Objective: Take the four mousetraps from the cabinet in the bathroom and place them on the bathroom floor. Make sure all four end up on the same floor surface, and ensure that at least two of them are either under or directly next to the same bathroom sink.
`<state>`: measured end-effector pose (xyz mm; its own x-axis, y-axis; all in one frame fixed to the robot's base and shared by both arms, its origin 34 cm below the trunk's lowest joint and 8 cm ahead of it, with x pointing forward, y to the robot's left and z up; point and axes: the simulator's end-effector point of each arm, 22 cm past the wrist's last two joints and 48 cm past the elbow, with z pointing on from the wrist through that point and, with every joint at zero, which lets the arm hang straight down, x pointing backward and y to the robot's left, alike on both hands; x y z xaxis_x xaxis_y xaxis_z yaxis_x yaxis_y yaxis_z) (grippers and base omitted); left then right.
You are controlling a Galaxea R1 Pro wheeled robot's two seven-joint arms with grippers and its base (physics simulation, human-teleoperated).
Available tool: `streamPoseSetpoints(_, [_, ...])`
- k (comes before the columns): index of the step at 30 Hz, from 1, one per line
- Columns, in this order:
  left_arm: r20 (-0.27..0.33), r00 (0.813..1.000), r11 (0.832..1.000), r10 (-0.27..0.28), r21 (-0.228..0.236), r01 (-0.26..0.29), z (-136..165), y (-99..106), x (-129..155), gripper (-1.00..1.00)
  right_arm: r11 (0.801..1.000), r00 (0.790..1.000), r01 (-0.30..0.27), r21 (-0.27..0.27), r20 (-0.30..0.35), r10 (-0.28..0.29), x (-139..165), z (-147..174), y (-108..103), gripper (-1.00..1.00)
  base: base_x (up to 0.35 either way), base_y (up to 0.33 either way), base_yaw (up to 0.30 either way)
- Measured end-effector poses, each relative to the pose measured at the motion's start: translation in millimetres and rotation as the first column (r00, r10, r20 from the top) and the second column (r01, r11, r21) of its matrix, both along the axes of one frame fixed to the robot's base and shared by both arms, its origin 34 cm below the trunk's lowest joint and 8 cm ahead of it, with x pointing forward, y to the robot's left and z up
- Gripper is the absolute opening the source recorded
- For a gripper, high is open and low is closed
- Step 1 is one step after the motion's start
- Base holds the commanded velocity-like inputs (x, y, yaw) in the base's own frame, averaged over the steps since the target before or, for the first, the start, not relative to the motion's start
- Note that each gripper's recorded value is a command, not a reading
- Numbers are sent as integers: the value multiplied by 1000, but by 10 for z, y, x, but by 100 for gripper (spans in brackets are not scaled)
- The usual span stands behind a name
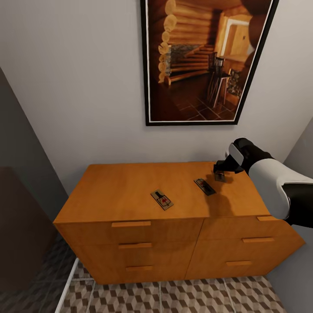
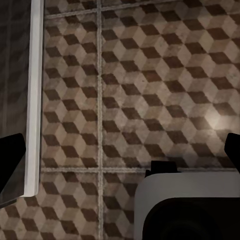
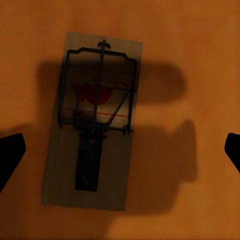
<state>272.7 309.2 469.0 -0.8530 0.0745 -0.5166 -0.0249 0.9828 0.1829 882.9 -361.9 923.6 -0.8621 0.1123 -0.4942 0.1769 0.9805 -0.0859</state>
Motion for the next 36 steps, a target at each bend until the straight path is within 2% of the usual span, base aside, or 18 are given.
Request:
streamPoseSetpoints(7, [0, 1000, 1000, 0, 0, 0, 0, 1, -1, 100, 1000, 1000, -1, 2, 0, 1, -1, -2, 1, 100, 0, 0, 0])
streamPoseSetpoints(17, [0, 1000, 1000, 0, 0, 0, 0, 0, 0, 100, 999, 1000, -17, 32, 4, 17, 11, -8, 72, 100, 0, 0, 0])
streamPoseSetpoints(36, [0, 1000, 1000, 1, 0, -1, 0, 1, 2, 100, 999, 1000, -20, 39, 2, 20, 8, -18, 87, 100, 0, 0, 0])
